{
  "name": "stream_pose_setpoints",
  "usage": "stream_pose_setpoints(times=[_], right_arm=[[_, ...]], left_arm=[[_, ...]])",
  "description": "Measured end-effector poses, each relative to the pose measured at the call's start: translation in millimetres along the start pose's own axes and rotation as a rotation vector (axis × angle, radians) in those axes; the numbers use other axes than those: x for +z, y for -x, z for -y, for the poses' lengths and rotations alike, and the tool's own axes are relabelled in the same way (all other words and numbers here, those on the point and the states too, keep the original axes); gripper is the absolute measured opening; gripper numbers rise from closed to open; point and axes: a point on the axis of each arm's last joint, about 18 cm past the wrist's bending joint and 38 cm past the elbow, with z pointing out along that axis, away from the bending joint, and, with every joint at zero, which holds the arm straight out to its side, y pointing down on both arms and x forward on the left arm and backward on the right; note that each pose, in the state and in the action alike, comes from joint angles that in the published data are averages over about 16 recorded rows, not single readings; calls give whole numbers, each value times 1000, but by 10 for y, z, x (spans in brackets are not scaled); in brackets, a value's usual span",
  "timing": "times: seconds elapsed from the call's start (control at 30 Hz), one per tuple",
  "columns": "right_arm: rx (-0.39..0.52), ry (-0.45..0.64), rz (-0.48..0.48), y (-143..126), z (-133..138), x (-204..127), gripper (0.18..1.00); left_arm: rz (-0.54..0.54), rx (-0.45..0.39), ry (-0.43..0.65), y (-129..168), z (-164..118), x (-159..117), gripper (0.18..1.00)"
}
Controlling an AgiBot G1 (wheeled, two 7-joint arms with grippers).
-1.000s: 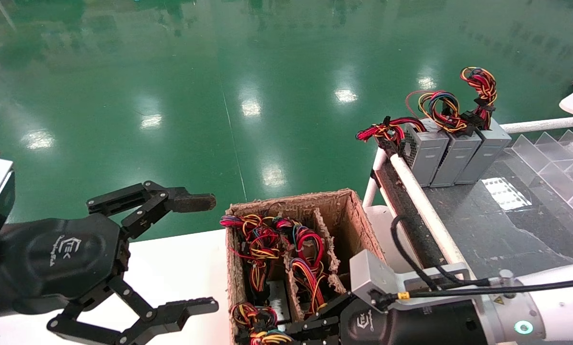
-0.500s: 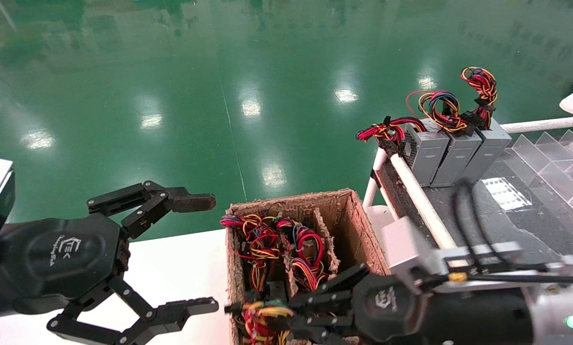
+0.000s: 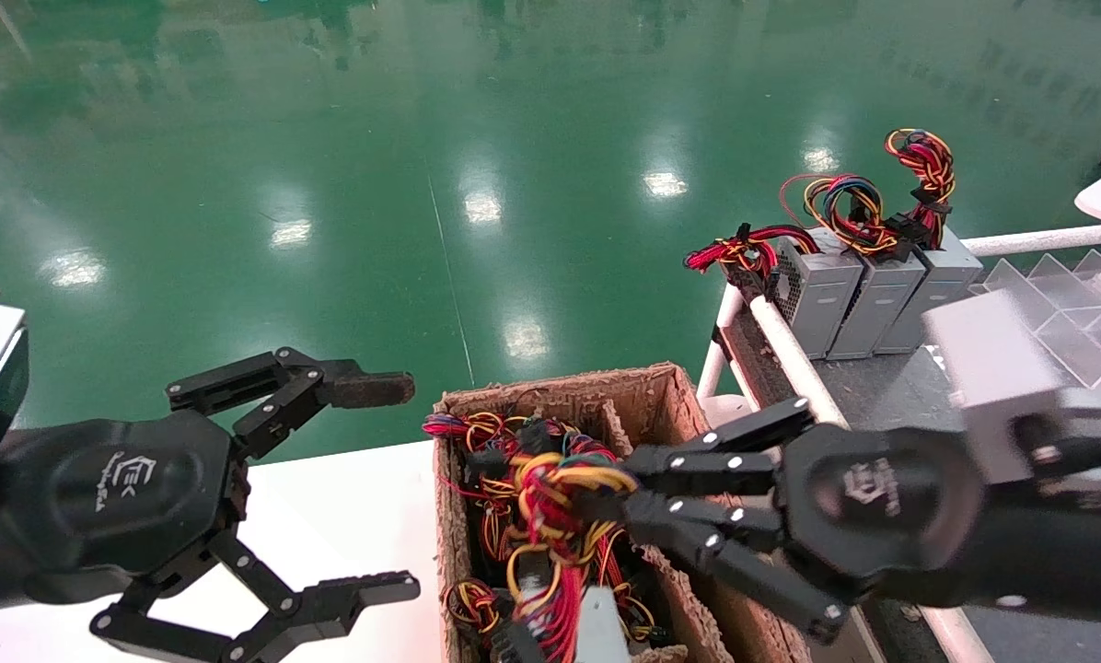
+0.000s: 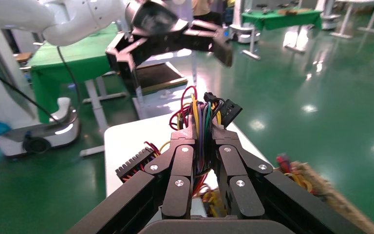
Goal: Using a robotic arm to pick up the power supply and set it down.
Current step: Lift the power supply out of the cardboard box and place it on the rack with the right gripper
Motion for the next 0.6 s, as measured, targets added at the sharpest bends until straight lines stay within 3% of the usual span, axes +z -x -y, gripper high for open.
stream_pose_setpoints(times=[0.6], right_arm=[[-200,-66,-245,-98,660,-863,231]], left_arm=[[0,0,0,0,0,0,1001]])
